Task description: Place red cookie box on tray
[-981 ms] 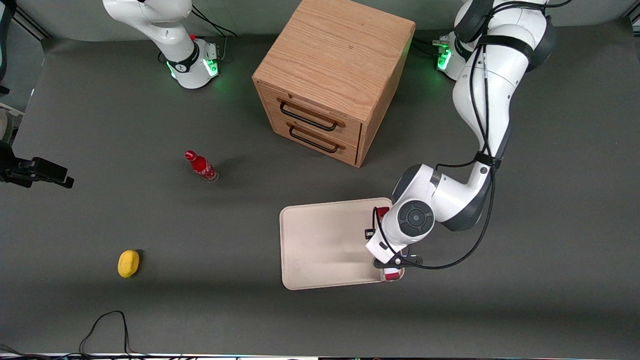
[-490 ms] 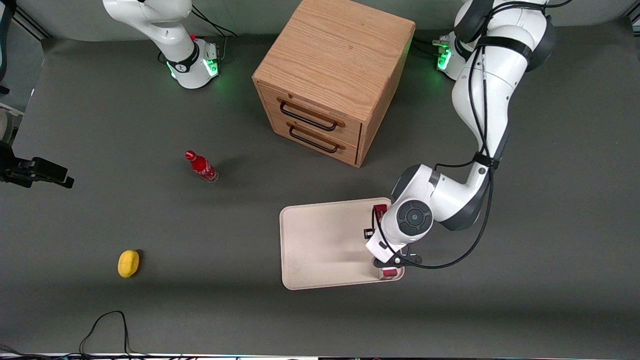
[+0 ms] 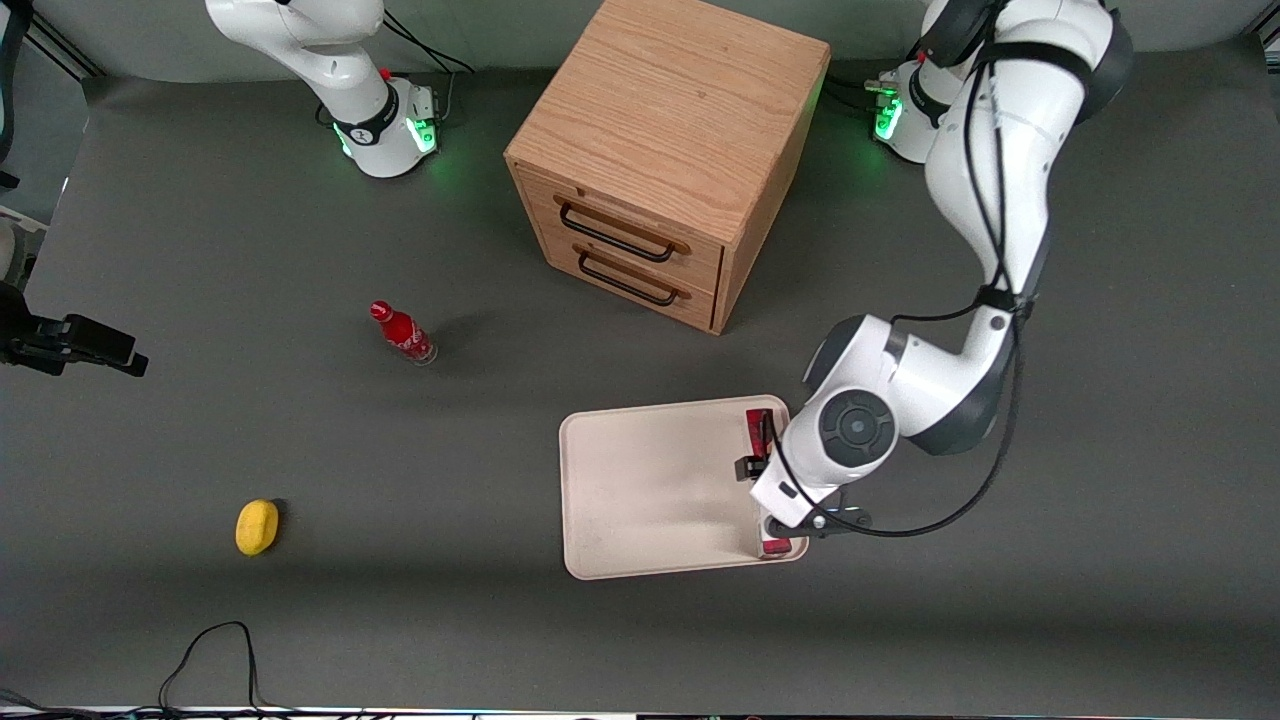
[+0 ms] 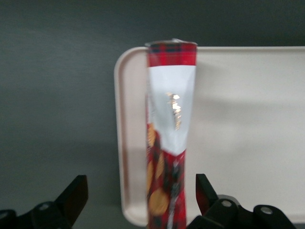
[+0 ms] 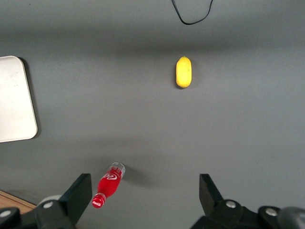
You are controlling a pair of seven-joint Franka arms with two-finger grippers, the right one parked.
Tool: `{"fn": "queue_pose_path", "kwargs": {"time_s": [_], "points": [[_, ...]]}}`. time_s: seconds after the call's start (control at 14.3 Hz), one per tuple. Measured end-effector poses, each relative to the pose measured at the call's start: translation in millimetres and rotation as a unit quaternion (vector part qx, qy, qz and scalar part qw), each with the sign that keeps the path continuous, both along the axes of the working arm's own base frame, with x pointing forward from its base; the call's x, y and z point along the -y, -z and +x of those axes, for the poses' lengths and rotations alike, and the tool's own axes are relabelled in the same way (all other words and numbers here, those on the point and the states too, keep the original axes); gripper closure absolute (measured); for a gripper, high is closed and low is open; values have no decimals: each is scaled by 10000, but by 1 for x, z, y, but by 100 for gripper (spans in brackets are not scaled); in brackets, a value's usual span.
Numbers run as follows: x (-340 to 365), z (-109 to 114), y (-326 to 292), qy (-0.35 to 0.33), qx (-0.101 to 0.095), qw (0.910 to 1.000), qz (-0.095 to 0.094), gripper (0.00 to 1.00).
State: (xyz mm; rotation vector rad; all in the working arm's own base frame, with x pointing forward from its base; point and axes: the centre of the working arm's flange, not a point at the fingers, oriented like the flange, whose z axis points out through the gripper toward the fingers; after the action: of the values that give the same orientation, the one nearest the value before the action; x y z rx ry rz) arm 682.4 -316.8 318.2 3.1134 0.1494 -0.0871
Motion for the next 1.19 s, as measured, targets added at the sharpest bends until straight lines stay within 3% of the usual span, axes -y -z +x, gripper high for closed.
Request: {"fn": "queue_pose_path", "kwargs": {"time_s": [0.14, 0.35, 0.91, 1.19], "points": [[-23, -13, -47, 32, 87, 9999, 96, 0], [-72, -53, -110, 186, 127, 9994, 245, 0], [-245, -155, -226, 257, -208, 9985, 435, 0], [-307, -186, -262, -68, -250, 9989, 387, 0]]}}
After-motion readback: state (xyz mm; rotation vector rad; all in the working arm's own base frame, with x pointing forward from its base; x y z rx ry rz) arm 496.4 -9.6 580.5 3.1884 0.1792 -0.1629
